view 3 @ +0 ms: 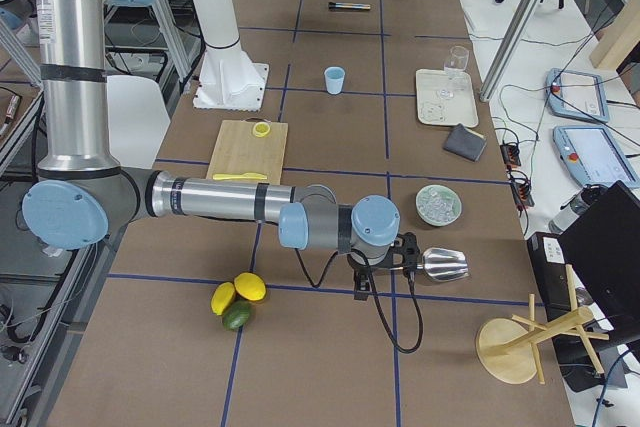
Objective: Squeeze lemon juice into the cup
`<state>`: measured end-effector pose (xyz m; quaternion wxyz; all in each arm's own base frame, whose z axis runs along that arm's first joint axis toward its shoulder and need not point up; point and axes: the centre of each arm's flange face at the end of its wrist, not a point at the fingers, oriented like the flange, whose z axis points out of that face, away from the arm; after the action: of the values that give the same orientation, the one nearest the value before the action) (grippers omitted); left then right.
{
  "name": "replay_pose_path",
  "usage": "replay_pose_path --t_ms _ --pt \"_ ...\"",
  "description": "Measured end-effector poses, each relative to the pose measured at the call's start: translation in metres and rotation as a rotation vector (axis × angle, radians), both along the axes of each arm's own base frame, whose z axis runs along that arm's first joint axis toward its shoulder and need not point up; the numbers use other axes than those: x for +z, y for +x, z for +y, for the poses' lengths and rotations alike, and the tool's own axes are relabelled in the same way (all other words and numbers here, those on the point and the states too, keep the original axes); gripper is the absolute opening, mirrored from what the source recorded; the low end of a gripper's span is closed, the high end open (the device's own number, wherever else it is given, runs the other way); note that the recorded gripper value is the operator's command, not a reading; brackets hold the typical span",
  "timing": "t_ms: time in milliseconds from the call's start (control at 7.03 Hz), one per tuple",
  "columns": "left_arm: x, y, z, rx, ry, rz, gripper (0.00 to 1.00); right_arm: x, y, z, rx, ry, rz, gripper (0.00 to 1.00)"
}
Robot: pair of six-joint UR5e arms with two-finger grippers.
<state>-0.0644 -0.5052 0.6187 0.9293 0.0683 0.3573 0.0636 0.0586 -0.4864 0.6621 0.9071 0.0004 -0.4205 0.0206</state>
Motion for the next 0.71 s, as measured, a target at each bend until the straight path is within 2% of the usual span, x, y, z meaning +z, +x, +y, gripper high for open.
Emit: replay_pose_path --t_ms 711 --pt "-0.0012 0.0 0.0003 0.0 0.003 0.0 1.0 -0.0013 0.0 -0.0007 -0.001 0.007 0.0 1.0"
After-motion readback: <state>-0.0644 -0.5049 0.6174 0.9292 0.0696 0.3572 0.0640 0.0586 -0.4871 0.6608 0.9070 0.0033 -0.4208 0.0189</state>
